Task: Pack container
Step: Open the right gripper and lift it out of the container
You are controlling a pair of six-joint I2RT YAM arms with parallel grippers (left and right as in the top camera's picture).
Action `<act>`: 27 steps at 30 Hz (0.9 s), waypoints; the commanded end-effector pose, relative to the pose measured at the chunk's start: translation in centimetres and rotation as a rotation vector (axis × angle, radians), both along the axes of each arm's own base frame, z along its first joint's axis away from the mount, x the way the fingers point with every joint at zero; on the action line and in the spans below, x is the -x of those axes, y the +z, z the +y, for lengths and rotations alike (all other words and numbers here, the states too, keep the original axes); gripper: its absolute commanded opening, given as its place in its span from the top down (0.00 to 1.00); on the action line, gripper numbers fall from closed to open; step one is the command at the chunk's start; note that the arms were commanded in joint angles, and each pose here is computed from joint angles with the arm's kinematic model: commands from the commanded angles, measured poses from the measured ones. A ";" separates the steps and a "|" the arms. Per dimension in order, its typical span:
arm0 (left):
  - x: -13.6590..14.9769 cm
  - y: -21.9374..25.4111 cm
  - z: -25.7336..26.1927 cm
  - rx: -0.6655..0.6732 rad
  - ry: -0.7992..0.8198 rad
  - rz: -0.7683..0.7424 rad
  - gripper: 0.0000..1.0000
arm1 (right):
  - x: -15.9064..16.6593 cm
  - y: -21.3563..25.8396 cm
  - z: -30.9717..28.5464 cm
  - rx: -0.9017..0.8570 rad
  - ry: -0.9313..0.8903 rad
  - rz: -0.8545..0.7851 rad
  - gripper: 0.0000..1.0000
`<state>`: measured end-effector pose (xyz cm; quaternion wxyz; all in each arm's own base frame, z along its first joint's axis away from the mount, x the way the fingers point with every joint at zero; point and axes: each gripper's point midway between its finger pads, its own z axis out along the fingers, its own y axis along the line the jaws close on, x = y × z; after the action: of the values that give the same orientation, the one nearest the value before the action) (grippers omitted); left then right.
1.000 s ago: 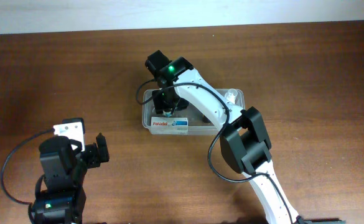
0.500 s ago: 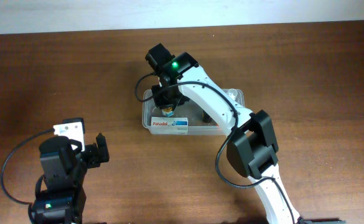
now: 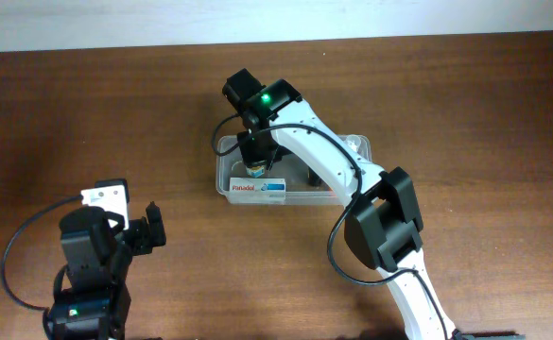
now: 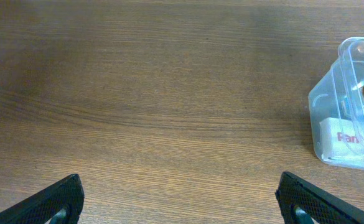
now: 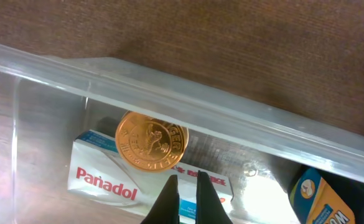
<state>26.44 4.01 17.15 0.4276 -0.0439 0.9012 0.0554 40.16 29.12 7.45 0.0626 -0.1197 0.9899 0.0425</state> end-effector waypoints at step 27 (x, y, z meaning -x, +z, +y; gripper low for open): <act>0.0 0.0 0.1 -0.019 -0.008 0.002 0.01 | -0.3 1.0 -0.6 0.007 -0.117 -0.017 0.95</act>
<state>26.44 4.01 17.15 0.4276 -0.0441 0.9012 0.0553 39.99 28.69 7.39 0.0571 -0.0666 0.9955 0.0353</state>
